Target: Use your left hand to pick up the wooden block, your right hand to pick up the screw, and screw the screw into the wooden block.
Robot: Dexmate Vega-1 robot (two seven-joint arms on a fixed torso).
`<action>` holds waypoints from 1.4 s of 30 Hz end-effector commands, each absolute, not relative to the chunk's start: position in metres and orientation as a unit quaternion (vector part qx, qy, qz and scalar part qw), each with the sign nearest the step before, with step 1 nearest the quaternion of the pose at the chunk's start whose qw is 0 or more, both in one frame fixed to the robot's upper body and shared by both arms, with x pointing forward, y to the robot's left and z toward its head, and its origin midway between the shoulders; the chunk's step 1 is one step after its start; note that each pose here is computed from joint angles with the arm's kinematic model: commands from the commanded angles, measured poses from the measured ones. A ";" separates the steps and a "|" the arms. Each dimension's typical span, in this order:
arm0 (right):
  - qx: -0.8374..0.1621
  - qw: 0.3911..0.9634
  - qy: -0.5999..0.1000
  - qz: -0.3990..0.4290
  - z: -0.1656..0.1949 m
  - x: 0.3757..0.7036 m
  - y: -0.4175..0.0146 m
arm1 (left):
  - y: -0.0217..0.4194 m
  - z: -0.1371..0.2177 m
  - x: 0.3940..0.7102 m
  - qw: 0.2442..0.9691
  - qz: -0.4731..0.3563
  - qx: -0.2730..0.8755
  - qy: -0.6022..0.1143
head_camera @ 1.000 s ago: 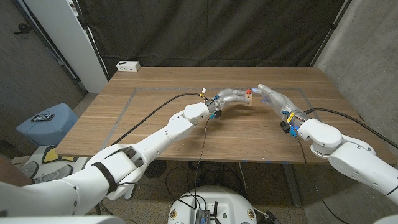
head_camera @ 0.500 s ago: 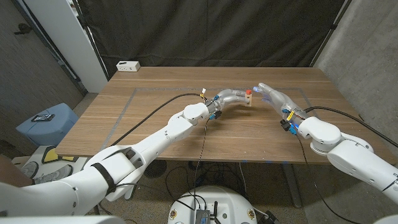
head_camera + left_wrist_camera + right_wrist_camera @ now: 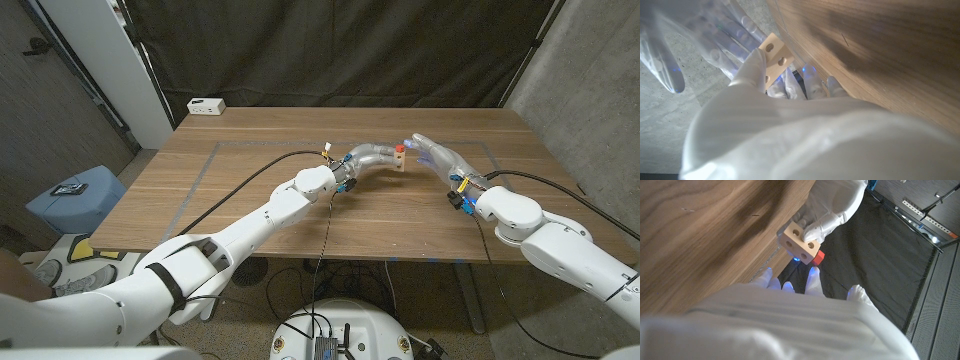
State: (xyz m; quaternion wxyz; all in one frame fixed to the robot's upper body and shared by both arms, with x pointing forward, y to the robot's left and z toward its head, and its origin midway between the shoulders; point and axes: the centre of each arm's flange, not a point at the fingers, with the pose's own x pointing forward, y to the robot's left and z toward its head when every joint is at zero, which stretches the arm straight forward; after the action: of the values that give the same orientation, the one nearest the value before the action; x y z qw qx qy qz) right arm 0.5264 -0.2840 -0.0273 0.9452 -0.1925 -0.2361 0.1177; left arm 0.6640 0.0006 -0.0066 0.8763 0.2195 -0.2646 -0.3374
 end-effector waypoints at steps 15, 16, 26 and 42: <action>-0.187 0.946 -0.229 0.131 -0.029 0.534 -0.279 | 0.002 -0.006 0.667 0.877 -0.337 0.218 -0.264; -0.187 0.946 -0.229 0.131 -0.029 0.534 -0.279 | 0.002 -0.005 0.667 0.877 -0.336 0.218 -0.264; -0.189 0.946 -0.228 0.131 -0.030 0.532 -0.278 | 0.002 -0.004 0.669 0.877 -0.337 0.218 -0.263; -0.192 0.947 -0.225 0.128 -0.029 0.528 -0.274 | 0.003 -0.005 0.672 0.878 -0.338 0.215 -0.260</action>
State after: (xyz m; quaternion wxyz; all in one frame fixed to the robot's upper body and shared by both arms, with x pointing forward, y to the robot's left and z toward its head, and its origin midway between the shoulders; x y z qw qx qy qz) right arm 0.5304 -0.2766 -0.0295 0.9464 -0.1901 -0.2267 0.1293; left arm 0.6697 0.0024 -0.0044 0.8774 0.2177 -0.2623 -0.3375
